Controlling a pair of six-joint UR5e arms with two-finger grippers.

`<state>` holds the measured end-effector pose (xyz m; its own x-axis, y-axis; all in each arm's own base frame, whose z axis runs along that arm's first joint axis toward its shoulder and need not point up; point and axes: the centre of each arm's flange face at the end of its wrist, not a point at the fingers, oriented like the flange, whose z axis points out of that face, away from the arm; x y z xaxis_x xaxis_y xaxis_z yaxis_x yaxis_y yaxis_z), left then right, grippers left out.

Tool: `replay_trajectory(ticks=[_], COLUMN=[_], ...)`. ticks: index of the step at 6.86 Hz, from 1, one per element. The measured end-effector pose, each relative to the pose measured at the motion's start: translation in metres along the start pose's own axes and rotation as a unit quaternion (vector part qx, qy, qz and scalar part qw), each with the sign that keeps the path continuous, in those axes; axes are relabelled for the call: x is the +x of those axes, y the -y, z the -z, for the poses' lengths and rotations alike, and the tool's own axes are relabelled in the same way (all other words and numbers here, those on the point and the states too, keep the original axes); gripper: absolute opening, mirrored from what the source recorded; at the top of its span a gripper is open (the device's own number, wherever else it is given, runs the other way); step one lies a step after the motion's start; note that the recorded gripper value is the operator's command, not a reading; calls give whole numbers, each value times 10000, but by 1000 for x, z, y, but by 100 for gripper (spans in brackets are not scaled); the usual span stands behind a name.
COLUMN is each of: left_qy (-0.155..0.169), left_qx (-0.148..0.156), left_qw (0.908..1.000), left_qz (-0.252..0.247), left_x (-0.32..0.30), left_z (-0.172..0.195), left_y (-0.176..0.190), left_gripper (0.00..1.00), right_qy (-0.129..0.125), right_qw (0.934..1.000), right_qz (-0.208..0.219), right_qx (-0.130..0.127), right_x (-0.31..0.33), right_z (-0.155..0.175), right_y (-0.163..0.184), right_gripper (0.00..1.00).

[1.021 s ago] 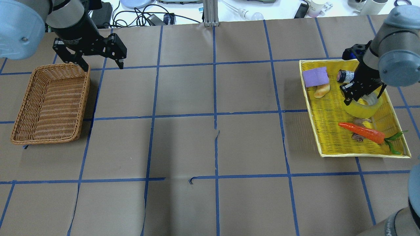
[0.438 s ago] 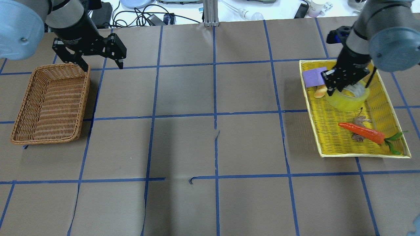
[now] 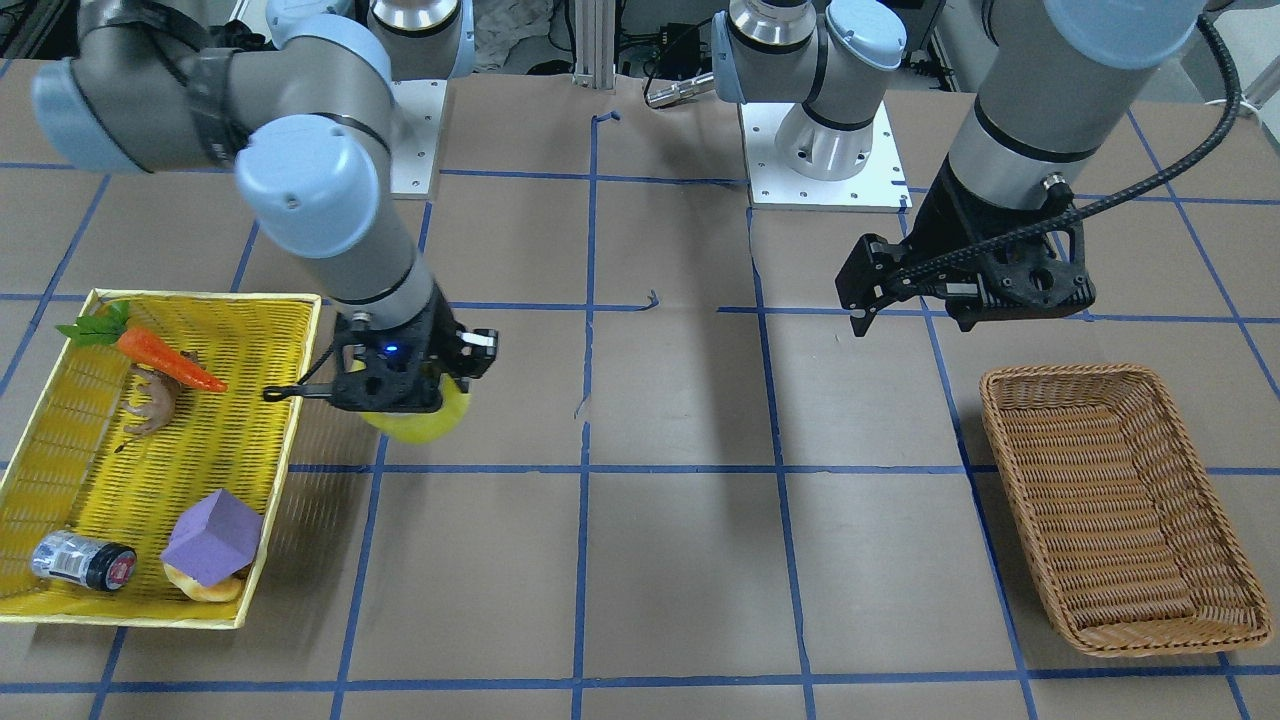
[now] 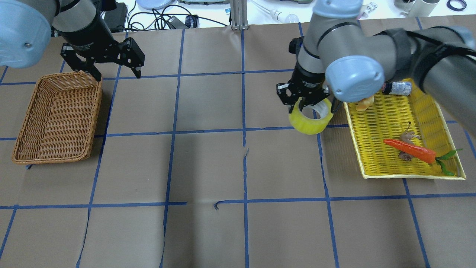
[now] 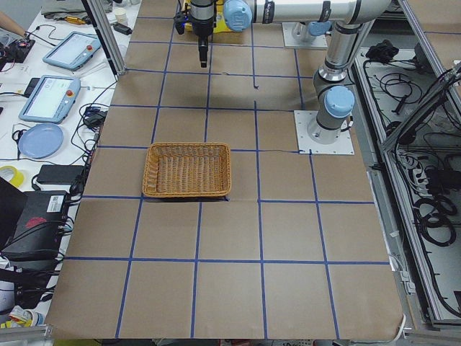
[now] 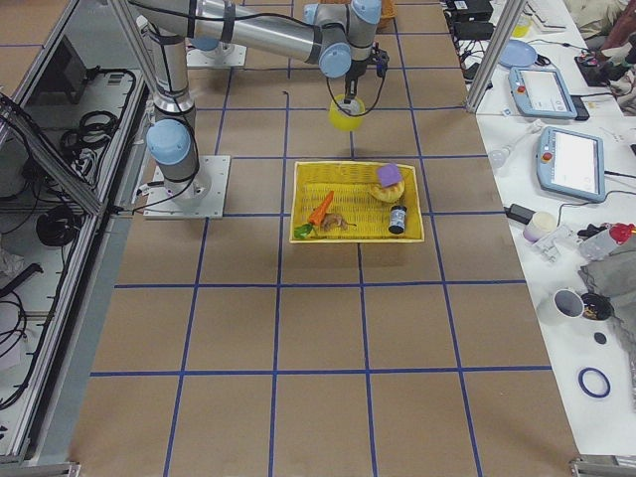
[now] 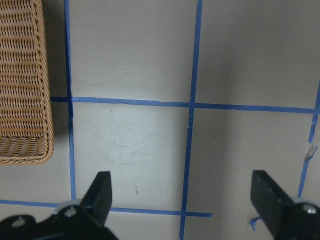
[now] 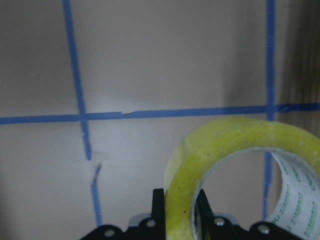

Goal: Transfer tape with both arms
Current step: 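Lift the tape roll out of the tray and set it on the table center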

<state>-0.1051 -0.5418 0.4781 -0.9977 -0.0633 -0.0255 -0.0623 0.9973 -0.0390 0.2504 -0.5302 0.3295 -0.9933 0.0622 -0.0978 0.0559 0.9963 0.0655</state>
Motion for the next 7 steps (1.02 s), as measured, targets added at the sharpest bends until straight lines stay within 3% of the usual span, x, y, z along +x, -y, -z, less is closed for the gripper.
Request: replay_trajectory(ticks=[3, 5, 6, 7], left_qy=[8, 8, 5, 2], left_qx=[-4, 1, 0, -4], left_qw=[10000, 10000, 10000, 10000], left_qz=[-3, -8, -9, -11], left_x=[0, 0, 0, 0], left_z=[-1, -1, -1, -1], left_y=[0, 0, 0, 1], left_gripper=[100, 100, 100, 100], right_qy=[53, 11, 0, -9], right_qw=[9980, 9977, 9982, 9987], right_qz=[-628, -671, -604, -501], right_qx=[26, 15, 31, 32], right_x=[-127, -175, -189, -198], right_z=[-77, -109, -123, -137], right_y=[-46, -80, -90, -94], right_gripper=[0, 0, 11, 82])
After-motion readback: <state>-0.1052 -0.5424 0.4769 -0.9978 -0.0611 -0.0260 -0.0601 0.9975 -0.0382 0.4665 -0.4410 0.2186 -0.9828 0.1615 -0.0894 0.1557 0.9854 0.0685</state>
